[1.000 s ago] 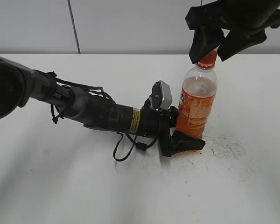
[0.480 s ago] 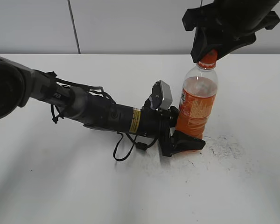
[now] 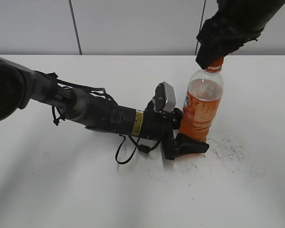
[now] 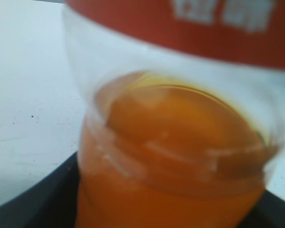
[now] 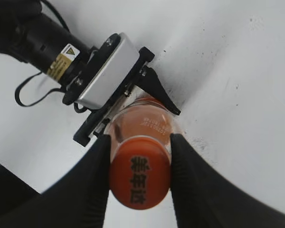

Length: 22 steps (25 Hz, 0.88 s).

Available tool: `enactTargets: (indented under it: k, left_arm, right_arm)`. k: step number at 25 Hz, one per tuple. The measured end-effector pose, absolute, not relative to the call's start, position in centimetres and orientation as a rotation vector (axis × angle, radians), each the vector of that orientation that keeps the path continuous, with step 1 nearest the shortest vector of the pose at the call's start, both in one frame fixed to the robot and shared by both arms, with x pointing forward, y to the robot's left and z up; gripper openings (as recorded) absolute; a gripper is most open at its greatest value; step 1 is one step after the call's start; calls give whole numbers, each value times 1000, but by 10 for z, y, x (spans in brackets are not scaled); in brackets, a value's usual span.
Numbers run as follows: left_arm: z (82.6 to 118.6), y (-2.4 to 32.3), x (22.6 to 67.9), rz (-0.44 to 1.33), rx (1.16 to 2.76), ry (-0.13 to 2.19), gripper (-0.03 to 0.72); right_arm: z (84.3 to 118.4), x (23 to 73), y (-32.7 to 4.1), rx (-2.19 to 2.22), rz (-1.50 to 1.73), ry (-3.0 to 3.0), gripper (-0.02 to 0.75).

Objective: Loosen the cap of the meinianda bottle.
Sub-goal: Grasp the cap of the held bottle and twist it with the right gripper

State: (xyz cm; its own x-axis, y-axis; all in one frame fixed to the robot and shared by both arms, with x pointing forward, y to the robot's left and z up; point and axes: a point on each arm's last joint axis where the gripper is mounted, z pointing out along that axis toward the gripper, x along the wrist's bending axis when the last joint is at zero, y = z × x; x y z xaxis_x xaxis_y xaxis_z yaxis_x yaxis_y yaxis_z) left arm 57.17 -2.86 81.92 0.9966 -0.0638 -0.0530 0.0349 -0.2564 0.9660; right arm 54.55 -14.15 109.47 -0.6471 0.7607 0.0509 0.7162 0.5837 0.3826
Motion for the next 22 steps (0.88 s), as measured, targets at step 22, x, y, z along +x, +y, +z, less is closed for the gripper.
enactTargets:
  k: [22]
  left_arm:
    - [820, -29, 570, -97, 1829, -35, 556]
  right_arm:
    - [1098, 541, -143, 560, 480, 2857, 278]
